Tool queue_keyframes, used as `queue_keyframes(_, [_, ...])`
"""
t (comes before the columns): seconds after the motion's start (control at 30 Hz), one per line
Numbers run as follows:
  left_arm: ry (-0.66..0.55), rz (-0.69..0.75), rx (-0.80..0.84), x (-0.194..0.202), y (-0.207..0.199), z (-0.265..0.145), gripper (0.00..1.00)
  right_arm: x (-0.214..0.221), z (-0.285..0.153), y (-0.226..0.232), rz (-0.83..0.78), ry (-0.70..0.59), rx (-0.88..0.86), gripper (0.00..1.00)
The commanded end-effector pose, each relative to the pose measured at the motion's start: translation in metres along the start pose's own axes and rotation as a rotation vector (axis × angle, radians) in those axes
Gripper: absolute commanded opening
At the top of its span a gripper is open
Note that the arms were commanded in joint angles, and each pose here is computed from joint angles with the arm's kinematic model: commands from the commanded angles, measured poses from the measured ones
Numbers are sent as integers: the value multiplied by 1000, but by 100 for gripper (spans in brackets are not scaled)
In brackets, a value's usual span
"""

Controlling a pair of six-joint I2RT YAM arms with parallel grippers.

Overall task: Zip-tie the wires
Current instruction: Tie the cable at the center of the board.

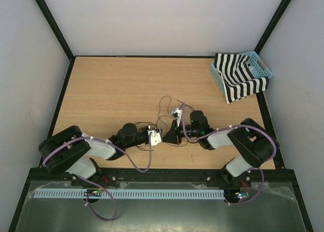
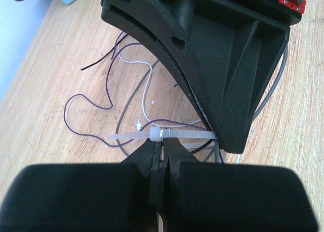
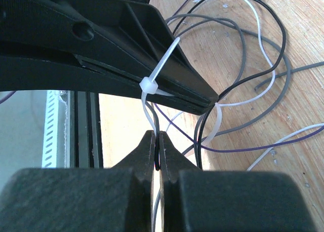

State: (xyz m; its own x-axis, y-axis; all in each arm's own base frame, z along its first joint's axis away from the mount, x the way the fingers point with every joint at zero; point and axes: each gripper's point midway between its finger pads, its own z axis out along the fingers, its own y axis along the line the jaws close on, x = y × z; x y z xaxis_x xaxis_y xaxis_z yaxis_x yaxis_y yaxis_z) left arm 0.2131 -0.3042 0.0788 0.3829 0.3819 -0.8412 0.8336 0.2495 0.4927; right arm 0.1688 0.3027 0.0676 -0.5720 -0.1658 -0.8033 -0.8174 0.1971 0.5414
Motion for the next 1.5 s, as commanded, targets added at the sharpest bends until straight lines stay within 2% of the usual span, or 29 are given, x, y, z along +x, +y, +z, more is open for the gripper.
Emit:
queue_keyframes(0.0, [-7, 20, 16, -1, -6, -1, 0, -15, 3, 0, -12, -24, -16, 2])
queue_keyframes(1.2, [32, 27, 64, 11, -26, 0, 0, -30, 6, -11, 26, -24, 4, 0])
queue_keyframes(1.47, [37, -18, 24, 9, -18, 1, 0, -23, 6, -11, 38, 0, -4, 0])
